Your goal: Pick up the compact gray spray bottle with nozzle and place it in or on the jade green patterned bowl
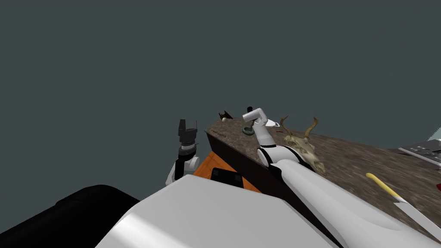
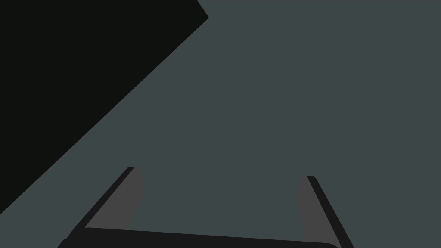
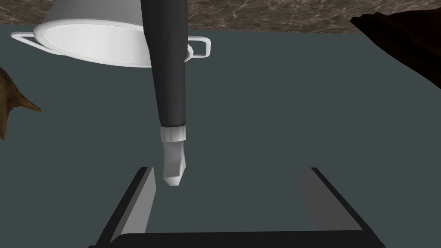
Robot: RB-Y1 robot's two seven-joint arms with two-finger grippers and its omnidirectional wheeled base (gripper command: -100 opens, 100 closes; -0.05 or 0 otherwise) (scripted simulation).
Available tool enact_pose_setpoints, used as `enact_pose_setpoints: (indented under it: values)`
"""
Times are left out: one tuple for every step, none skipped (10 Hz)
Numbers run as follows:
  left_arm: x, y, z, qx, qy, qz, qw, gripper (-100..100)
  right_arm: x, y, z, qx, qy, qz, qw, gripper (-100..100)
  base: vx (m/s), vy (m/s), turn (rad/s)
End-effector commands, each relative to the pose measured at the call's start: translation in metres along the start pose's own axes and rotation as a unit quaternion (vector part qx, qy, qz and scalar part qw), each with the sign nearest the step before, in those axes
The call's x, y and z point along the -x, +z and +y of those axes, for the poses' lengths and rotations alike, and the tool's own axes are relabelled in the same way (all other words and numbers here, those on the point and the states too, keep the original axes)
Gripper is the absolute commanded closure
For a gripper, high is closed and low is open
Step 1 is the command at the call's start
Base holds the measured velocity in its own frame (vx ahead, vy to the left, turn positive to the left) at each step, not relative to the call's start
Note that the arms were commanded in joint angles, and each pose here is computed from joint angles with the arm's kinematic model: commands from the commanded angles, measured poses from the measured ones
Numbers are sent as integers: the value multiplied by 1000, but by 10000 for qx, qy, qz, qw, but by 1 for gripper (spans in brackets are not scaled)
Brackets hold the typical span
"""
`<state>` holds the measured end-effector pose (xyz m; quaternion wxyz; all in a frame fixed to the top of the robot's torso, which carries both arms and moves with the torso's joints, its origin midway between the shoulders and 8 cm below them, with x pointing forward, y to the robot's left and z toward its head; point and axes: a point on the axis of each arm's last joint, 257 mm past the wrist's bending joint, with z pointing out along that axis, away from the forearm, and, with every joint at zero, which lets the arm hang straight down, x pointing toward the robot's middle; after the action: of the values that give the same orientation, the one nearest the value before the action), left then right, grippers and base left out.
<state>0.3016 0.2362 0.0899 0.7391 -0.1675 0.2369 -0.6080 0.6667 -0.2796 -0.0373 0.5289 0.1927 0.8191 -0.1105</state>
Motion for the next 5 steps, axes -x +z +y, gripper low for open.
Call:
enact_pose_setpoints:
  values:
    - [0,0,0,0,0,0,10000,0,0,0,0,0,0,0,10000,0,0,0,0]
    - [0,0,0,0,0,0,10000,0,0,0,0,1,1,-1,10000,0,0,0,0]
    - [0,0,0,0,0,0,10000,0,0,0,0,0,1,-1,10000,0,0,0,0]
    - [0,0,0,0,0,0,10000,0,0,0,0,0,1,-1,10000,0,0,0,0]
    - [0,0,0,0,0,0,10000,0,0,0,0,0,1,-1,10000,0,0,0,0]
